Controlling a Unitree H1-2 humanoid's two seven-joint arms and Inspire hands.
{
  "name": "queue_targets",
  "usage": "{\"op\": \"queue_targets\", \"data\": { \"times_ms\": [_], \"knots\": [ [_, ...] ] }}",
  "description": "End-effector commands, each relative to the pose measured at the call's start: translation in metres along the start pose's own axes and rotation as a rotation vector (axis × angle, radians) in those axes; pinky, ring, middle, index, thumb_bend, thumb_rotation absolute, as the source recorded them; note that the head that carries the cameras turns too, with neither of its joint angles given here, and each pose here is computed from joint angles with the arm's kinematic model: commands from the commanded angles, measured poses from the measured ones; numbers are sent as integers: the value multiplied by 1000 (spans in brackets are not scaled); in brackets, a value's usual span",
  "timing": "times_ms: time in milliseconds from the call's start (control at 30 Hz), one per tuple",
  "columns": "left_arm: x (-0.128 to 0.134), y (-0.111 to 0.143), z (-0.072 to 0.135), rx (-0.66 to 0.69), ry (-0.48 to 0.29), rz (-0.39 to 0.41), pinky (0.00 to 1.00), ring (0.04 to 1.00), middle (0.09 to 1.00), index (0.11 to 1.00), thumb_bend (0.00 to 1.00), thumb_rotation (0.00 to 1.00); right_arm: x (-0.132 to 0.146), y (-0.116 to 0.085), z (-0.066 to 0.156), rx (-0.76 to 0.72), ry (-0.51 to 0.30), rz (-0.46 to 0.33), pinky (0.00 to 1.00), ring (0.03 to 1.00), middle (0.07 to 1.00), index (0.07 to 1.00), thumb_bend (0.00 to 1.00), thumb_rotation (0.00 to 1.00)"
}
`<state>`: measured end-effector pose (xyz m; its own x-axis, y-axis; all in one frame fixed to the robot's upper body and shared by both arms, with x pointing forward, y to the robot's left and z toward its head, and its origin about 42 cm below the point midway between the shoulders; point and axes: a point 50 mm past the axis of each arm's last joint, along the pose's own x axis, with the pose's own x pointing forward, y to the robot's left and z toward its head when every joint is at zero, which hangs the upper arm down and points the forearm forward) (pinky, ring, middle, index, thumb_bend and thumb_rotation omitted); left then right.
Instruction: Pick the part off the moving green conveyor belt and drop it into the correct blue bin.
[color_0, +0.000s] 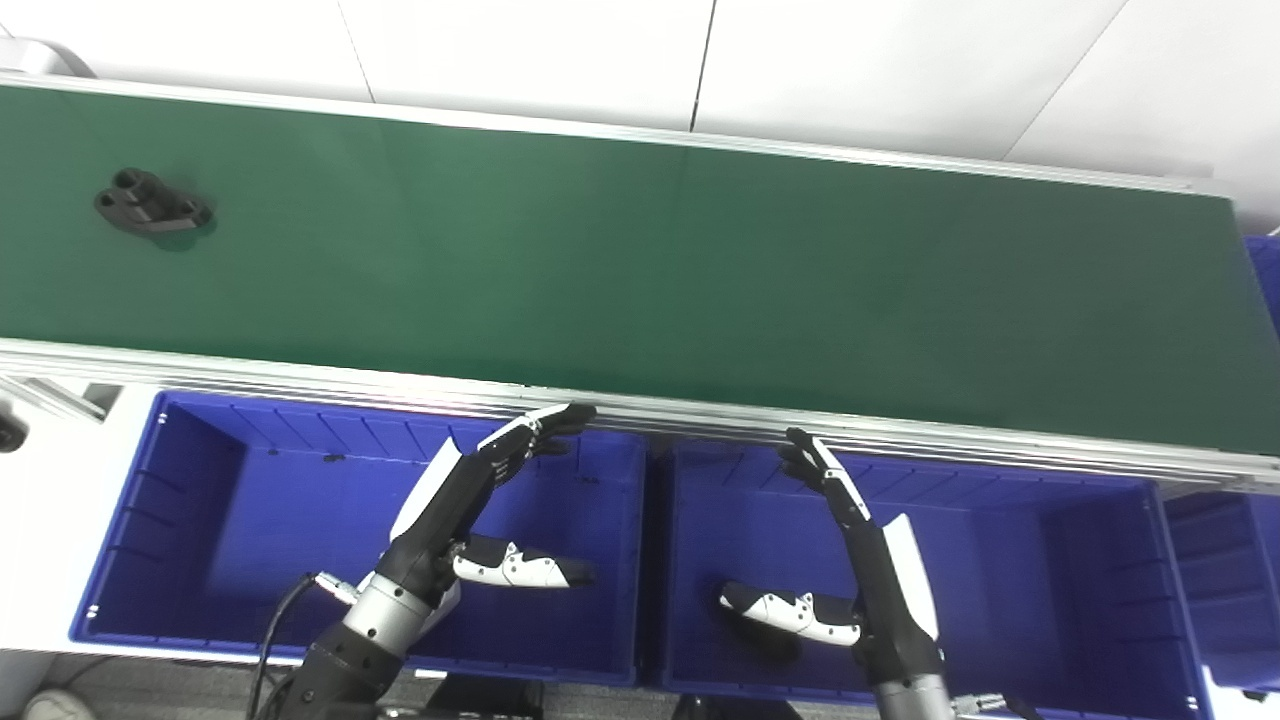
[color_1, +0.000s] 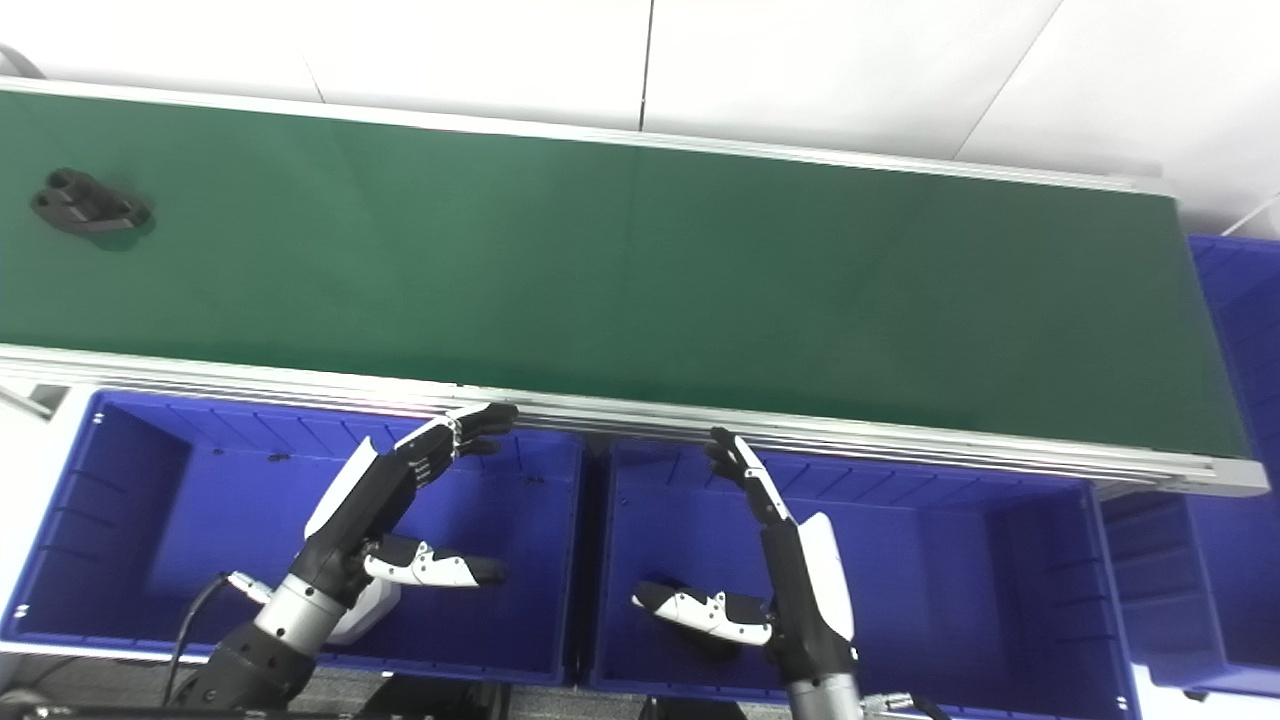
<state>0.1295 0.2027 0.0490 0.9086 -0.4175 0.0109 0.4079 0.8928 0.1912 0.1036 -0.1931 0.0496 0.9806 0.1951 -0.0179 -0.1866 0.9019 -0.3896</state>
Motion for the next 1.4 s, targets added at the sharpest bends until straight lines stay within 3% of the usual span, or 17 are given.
{"op": "queue_targets", "data": {
  "times_ms": [0, 433, 633, 1367],
  "knots": [
    [-1, 3, 4, 16, -44, 8, 801, 849, 853, 820, 932, 324, 0, -2, 5, 0, -61, -21, 870, 838, 862, 918, 962, 494],
    [-7, -6, 0, 34, -19, 7, 784, 833, 845, 823, 912, 323, -9, -3, -3, 10, -49, -10, 868, 843, 863, 925, 948, 482],
    [-7, -20, -4, 14, -4, -2, 768, 816, 830, 812, 921, 312, -13, -9, -17, 24, -32, 0, 766, 839, 881, 942, 945, 475],
    [2, -34, -12, 41, -4, -20, 726, 783, 815, 785, 964, 260, -15, -18, -31, -16, -38, -6, 936, 902, 917, 989, 909, 465]
  ]
}}
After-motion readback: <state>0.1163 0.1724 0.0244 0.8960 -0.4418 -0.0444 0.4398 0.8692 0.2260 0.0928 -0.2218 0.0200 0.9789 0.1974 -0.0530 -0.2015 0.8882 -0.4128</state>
